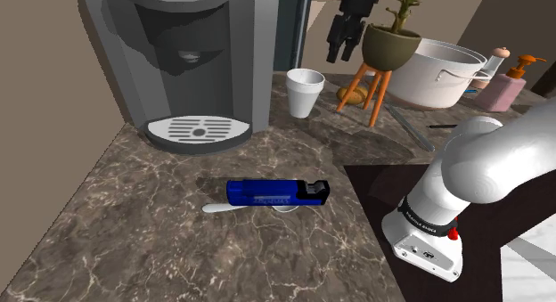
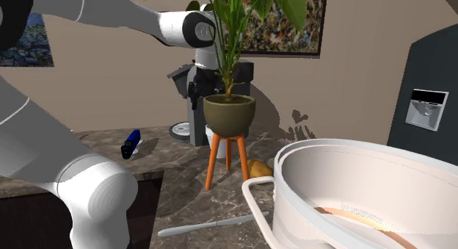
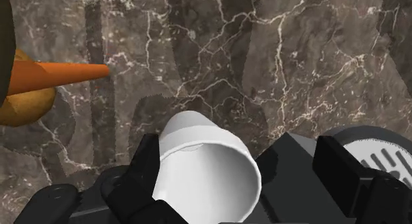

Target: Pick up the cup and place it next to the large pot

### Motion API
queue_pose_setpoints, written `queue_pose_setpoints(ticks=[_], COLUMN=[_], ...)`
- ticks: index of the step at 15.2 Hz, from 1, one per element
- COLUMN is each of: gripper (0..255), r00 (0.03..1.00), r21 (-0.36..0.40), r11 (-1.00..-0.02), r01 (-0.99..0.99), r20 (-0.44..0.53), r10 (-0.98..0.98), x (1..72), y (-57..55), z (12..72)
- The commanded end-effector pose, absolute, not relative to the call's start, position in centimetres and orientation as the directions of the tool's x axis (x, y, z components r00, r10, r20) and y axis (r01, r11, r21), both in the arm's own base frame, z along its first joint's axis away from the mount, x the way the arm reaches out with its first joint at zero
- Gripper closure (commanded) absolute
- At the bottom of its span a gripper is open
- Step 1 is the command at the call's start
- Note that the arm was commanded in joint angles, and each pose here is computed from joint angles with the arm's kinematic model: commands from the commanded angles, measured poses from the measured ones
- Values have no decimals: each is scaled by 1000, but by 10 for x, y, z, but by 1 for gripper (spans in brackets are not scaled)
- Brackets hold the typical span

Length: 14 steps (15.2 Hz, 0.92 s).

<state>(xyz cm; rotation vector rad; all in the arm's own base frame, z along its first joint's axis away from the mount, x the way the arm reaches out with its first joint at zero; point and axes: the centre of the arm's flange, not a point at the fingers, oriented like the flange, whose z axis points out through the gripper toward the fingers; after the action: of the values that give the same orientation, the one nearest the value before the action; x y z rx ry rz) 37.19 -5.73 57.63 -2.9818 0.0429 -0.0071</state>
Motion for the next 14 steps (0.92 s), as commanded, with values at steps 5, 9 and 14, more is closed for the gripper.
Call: queue_pose_setpoints(ticks=[5,9,14], gripper=[0,0,0], r00=[1000,1000,1000], r21=[-168,-175,-175], r11=[-985,-984,-984], r01=[-26,-24,-24], r20=[2,2,2], r10=[-27,-24,-24], x=[426,463,464], y=[-102,-129,-126], z=[533,506,485])
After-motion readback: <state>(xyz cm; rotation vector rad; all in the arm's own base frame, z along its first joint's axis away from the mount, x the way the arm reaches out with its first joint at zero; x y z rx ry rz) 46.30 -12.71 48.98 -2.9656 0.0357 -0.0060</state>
